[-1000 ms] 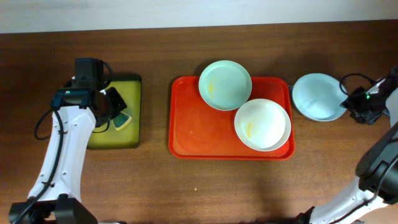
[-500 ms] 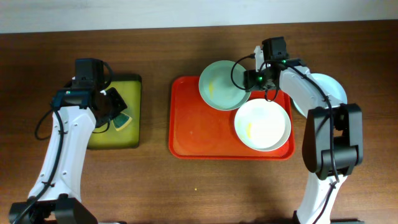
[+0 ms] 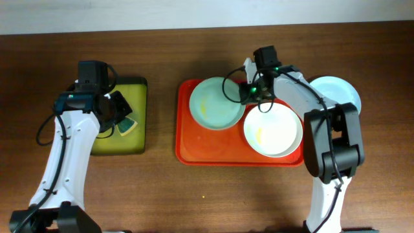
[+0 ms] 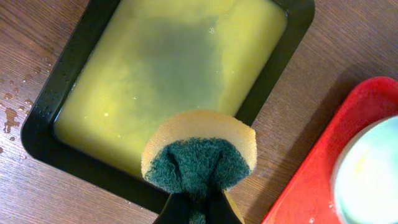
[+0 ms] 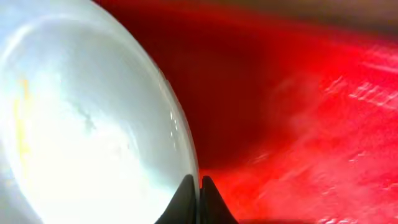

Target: Clean dirty plates on tray and stack at the side

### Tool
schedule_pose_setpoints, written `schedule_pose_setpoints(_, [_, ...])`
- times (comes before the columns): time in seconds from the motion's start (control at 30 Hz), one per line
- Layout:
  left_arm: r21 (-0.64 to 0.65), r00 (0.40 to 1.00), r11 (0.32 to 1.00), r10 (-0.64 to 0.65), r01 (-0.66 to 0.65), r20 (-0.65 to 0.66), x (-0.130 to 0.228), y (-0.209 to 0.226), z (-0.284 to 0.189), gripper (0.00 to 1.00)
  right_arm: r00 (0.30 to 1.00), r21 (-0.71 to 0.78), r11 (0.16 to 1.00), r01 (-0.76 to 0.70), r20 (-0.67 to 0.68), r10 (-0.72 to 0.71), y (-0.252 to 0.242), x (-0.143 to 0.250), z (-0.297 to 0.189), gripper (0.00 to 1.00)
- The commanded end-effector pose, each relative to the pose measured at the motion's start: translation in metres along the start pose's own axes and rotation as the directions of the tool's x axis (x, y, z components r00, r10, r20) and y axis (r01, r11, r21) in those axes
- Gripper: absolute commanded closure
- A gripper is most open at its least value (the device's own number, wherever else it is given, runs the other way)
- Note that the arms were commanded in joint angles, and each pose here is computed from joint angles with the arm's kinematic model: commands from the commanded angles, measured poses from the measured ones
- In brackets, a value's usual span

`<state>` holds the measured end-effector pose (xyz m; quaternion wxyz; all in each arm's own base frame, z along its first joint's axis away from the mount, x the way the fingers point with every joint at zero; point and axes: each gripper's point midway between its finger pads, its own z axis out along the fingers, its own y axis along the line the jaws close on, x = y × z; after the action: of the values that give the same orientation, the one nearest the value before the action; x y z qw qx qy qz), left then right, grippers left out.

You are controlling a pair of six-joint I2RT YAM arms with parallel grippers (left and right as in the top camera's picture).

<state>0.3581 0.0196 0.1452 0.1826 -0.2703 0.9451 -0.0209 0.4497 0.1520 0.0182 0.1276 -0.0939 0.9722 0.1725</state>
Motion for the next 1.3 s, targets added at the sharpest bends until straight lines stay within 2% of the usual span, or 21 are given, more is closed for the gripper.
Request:
schedule_pose_setpoints(0.0, [0.036,0.996,0.995,0.091,-0.091,0.017,0.005,-0.017,-0.005,1.0,0.999,-0.1,0.994,0.032,-0.038,-0.036,0.043,0.01,-0.027,0.96])
schedule_pose_setpoints(0.07, [0.052,0.992,0.99,0.127,-0.128,0.022,0.011,-0.03,-0.006,1.0,0.99,-0.054,0.998,0.045,-0.132,-0.052,0.05,0.036,-0.019,0.96])
schedule_pose_setpoints(0.17, [0.047,0.991,0.99,0.133,-0.133,0.022,0.012,-0.031,-0.006,1.0,0.985,0.027,0.997,0.068,-0.161,-0.063,0.052,0.046,-0.013,0.96])
schedule_pose_setpoints(0.2, [0.046,0.991,0.99,0.133,-0.134,0.019,0.012,-0.031,-0.006,1.0,0.986,0.032,0.997,0.072,-0.152,-0.067,0.051,0.043,-0.013,0.86])
schedule_pose_setpoints(0.23, [0.046,0.991,0.99,0.133,-0.134,0.019,0.012,-0.03,-0.006,1.0,0.987,0.031,0.997,0.075,-0.142,-0.07,0.051,0.041,-0.012,0.82])
schedule_pose_setpoints(0.3, [0.046,0.991,0.99,0.133,-0.134,0.019,0.012,-0.03,-0.006,1.0,0.989,0.031,0.996,0.083,-0.126,-0.079,0.051,0.037,-0.009,0.79])
schedule_pose_setpoints(0.47, [0.046,0.991,0.99,0.133,-0.134,0.02,0.012,-0.031,-0.006,1.0,0.977,0.031,0.997,0.07,-0.206,-0.062,0.046,0.056,0.012,0.8])
schedule_pose_setpoints(0.57, [0.043,0.991,0.99,0.134,-0.134,0.01,0.013,-0.031,-0.003,1.0,0.969,0.041,0.997,0.061,-0.242,-0.05,0.041,0.071,0.017,0.96])
schedule_pose_setpoints(0.63, [0.038,0.99,0.99,0.137,-0.136,-0.024,0.017,-0.031,0.008,1.0,0.964,0.045,0.998,0.051,-0.263,-0.038,0.036,0.084,0.024,0.96])
schedule_pose_setpoints(0.73, [0.111,0.979,0.978,0.188,-0.178,-0.077,0.025,-0.046,0.024,1.0,0.965,0.06,0.998,-0.004,-0.26,0.02,0.035,0.085,0.025,0.96])
schedule_pose_setpoints(0.9, [-0.024,0.994,0.994,0.11,-0.109,0.023,-0.018,-0.018,0.062,1.0,0.964,0.063,0.998,-0.027,-0.262,0.043,0.038,0.086,0.026,0.96])
schedule_pose_setpoints(1.0, [-0.058,0.999,0.997,0.047,-0.046,0.02,-0.033,0.004,0.094,1.0,0.962,0.064,0.998,-0.028,-0.269,0.045,0.038,0.088,0.025,0.96])
schedule_pose_setpoints(1.13, [-0.139,0.994,0.99,-0.003,-0.012,-0.11,-0.013,0.038,0.15,1.0,0.962,0.069,0.997,-0.047,-0.267,0.063,0.038,0.088,0.025,0.96])
schedule_pose_setpoints(1.27, [-0.139,0.994,0.99,-0.006,-0.009,-0.109,-0.017,0.038,0.146,1.0,0.962,0.069,0.997,-0.046,-0.267,0.063,0.038,0.088,0.025,0.91])
